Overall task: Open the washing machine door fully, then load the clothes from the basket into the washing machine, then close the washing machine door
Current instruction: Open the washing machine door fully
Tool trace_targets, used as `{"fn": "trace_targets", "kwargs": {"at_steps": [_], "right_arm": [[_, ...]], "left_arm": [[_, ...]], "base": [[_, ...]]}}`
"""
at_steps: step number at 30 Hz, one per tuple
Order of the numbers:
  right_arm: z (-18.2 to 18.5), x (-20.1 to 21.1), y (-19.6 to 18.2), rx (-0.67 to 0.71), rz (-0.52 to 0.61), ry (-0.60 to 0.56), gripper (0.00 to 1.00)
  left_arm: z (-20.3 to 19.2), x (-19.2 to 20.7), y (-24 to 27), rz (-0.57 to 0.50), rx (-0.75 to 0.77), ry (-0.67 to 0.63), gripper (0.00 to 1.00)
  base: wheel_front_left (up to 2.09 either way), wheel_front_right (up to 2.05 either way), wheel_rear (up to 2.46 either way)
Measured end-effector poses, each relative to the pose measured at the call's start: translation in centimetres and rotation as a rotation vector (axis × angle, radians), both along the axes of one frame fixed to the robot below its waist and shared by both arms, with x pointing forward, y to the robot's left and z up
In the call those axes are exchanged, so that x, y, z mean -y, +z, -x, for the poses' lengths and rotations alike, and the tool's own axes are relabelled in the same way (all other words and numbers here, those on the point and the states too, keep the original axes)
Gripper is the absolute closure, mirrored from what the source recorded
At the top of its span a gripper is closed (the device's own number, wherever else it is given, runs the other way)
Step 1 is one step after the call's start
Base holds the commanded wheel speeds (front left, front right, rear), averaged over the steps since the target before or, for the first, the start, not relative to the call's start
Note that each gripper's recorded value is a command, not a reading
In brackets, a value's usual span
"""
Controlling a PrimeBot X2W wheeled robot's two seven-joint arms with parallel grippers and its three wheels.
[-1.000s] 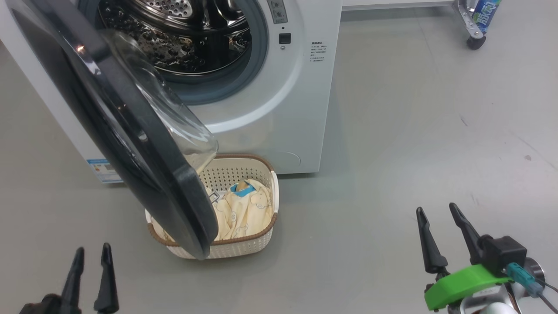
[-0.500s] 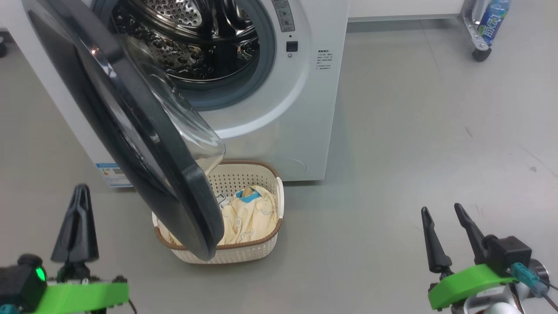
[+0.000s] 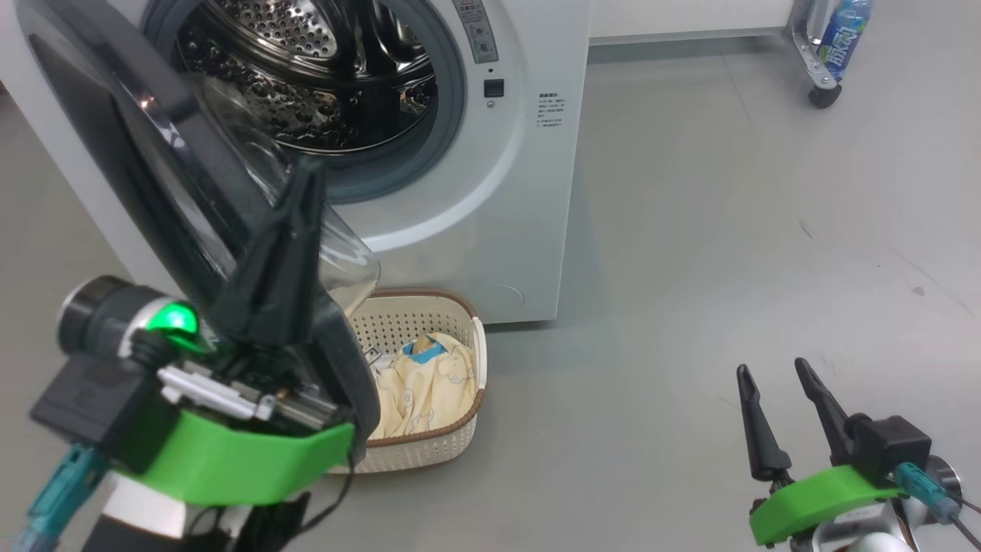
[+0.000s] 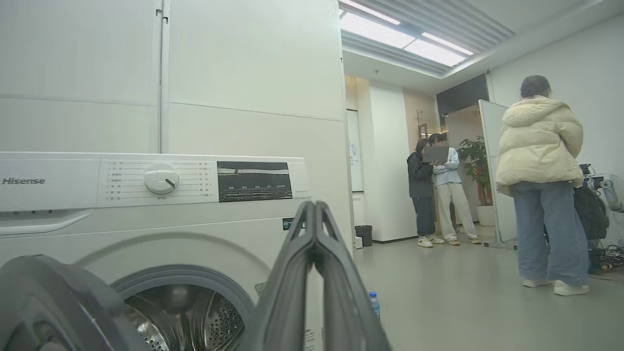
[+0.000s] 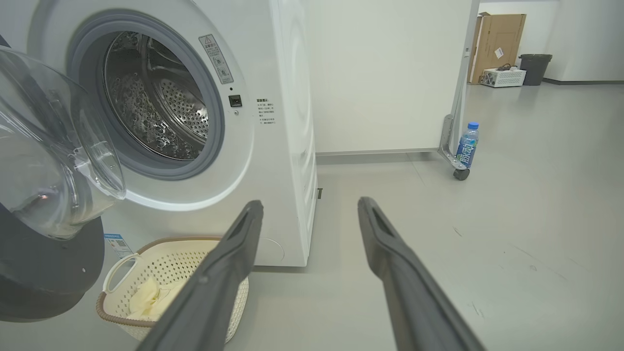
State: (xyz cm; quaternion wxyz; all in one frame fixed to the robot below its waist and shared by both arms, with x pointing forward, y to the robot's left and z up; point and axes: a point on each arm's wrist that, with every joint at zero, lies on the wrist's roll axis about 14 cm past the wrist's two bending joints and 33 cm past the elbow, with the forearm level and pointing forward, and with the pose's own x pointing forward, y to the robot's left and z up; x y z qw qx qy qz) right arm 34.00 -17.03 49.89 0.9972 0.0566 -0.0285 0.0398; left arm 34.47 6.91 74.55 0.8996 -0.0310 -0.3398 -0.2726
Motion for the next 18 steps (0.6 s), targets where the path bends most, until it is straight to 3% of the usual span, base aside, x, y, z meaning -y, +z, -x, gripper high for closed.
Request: {"fn": "trace_targets", "kwargs": {"at_steps": [10,18], "right_arm": [[0.5,0.7,-0.7,-0.021,-0.010,-0.025,0.00],[0.3,0.2,-1.3,-0.042,-0.010,-0.010,0.00]], "left_arm": [[2.7,8.3,-2.5,-0.043,-0.128,-0.286,1.00],[4.2,11.1,-10.1,-0.110,-0.387,-0.387,1.00]], "base": [[0.00,0.00,0.00],[0.00,0.00,0.00]]}}
